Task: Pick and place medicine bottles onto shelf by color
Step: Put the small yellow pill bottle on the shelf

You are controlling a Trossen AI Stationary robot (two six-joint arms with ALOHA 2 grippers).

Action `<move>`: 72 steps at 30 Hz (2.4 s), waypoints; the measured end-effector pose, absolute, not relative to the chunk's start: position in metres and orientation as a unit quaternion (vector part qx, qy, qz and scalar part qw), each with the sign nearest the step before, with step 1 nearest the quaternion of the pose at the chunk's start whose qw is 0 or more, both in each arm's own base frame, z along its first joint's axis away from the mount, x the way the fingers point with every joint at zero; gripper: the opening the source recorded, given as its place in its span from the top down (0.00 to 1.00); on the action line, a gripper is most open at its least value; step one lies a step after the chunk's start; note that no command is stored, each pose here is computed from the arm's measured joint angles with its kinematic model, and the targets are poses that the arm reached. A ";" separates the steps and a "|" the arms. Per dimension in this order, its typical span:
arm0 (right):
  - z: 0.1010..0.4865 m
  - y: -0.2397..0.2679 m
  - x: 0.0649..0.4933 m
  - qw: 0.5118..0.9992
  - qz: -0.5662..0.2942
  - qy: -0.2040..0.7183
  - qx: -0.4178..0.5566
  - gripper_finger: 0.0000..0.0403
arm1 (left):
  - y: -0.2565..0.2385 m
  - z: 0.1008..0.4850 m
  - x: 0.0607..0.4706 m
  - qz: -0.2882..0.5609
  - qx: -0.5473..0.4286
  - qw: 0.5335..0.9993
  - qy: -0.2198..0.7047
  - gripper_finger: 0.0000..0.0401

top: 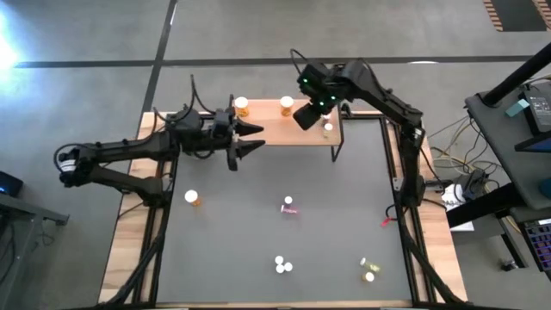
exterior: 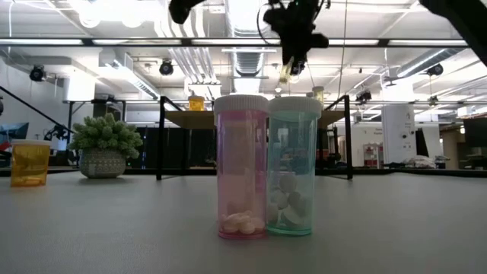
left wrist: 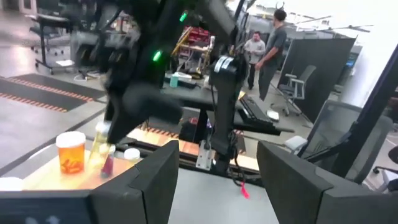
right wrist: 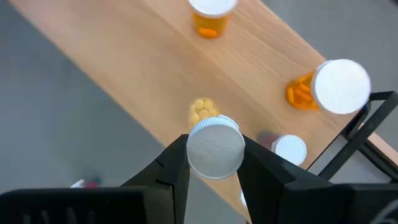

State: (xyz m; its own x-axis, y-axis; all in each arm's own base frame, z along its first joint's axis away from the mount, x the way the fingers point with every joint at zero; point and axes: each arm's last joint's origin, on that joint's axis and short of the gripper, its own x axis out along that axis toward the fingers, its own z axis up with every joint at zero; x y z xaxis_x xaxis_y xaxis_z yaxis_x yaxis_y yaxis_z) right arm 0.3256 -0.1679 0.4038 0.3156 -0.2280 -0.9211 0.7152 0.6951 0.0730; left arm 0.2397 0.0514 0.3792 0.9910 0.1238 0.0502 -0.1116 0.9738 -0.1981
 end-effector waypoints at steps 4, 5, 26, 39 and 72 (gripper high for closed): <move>0.389 -0.180 0.333 0.758 -0.313 0.515 0.250 0.73 | 0.050 0.384 0.233 0.058 -0.096 0.993 -0.042 0.50; 0.385 -0.183 0.335 0.754 -0.317 0.518 0.249 0.73 | 0.050 0.384 0.232 0.058 -0.096 0.993 -0.043 0.50; 0.343 -0.221 0.353 0.721 -0.359 0.532 0.259 0.73 | 0.049 0.381 0.231 0.059 -0.097 0.993 -0.029 0.50; 0.332 -0.229 0.359 0.719 -0.362 0.533 0.262 0.72 | 0.049 0.381 0.231 0.059 -0.095 0.993 -0.030 0.50; 0.328 -0.240 0.363 0.733 -0.363 0.516 0.256 0.65 | 0.049 0.380 0.231 0.059 -0.095 0.993 -0.028 0.50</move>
